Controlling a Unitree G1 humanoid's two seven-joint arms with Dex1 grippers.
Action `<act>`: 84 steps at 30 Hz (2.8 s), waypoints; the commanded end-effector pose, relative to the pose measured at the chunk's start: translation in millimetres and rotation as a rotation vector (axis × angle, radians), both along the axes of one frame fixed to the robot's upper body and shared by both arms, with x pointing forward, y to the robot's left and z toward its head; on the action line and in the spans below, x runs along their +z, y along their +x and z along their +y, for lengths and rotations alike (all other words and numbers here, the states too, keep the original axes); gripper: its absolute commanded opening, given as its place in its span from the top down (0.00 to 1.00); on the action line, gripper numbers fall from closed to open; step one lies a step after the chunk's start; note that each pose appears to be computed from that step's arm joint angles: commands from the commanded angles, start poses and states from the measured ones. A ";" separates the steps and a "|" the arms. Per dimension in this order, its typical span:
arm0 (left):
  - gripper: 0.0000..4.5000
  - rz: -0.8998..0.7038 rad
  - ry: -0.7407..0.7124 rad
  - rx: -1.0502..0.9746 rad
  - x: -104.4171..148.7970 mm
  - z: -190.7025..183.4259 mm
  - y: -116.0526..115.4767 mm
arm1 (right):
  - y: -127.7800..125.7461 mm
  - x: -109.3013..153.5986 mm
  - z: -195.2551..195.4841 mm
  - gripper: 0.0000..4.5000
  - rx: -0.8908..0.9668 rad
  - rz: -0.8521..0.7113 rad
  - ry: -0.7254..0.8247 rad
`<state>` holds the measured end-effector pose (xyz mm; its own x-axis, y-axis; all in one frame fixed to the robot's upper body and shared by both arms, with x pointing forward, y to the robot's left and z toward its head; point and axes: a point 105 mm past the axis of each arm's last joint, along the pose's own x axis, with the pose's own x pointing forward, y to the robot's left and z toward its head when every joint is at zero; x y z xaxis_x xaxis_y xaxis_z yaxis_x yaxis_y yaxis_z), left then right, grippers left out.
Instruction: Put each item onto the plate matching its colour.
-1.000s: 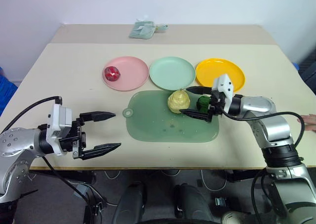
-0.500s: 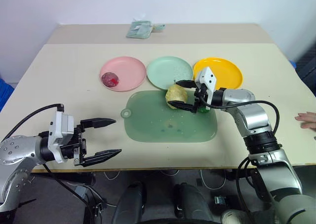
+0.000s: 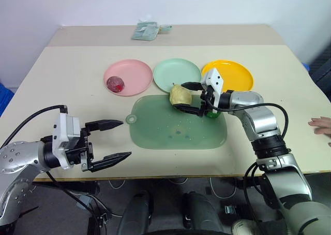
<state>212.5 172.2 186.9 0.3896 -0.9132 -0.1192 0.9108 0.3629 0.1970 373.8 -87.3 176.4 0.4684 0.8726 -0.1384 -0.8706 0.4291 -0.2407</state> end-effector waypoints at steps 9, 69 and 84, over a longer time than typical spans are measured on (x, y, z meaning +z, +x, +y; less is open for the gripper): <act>0.02 -0.014 0.000 -0.015 2.9 -2.7 -4.3 | 17.0 5.8 7.0 0.00 -0.134 0.046 -0.020; 0.00 -0.031 -0.049 0.065 -3.4 -5.0 -8.7 | 96.4 28.6 -119.3 0.01 -0.735 -0.061 0.083; 0.00 -0.011 -0.057 0.027 -6.9 -9.7 -2.8 | 19.9 43.0 -125.8 0.01 -0.290 0.022 0.184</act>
<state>210.2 163.9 176.1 0.4273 -0.9014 -0.0703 0.8966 0.4124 0.1615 409.1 -221.0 201.6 0.7509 0.6591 -0.0418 -0.6590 0.7438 -0.1113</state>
